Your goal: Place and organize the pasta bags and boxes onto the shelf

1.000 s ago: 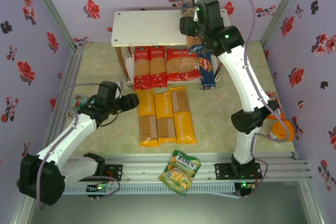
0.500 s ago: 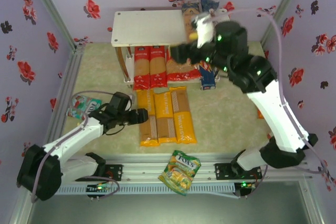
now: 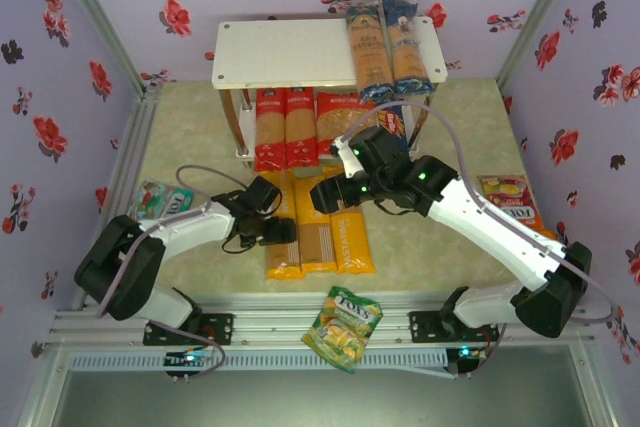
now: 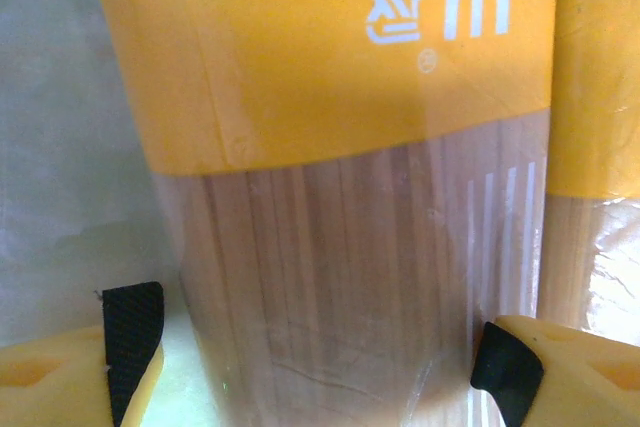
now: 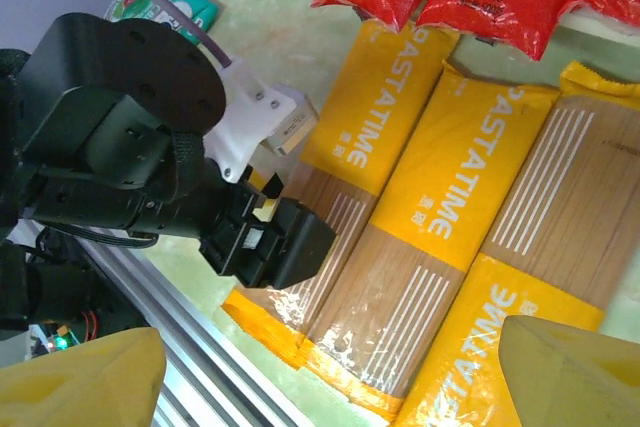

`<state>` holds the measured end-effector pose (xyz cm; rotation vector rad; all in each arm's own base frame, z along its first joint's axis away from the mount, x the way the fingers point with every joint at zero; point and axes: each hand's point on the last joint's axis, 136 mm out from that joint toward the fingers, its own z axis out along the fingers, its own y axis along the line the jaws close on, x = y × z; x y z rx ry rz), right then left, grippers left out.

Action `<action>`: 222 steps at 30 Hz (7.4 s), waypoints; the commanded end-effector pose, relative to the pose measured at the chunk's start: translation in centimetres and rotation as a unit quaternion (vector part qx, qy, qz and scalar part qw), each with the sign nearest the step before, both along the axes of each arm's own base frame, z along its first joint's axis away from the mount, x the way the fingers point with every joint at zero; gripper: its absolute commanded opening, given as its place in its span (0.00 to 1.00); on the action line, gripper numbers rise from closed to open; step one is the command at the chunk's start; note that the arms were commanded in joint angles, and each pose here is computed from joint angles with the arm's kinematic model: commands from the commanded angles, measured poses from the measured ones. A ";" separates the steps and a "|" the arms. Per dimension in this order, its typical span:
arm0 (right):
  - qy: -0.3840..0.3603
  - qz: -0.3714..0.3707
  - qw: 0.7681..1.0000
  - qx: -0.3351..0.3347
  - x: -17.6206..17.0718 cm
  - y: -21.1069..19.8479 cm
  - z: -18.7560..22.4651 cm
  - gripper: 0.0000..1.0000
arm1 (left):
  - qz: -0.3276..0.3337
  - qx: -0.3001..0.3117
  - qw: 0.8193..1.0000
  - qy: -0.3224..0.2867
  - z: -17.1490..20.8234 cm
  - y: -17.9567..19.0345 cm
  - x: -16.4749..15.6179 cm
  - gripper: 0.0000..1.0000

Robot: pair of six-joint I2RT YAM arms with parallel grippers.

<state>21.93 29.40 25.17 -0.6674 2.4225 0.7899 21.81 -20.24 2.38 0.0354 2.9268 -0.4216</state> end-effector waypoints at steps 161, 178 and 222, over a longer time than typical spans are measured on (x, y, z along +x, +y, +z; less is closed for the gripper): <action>0.088 -0.012 0.995 -0.043 2.2 1.1 -5.0 0.90 | -0.048 -0.140 0.903 -0.404 39.5 -0.4 22.7 0.41; 0.085 -0.018 0.996 -0.036 1.8 0.7 -4.9 0.90 | -0.034 -0.196 0.895 -0.399 39.2 -2.2 23.3 0.43; 0.099 -0.105 0.985 -0.098 0.5 -0.8 -10.0 0.90 | 0.000 -0.054 0.909 -0.413 36.6 8.2 9.9 0.55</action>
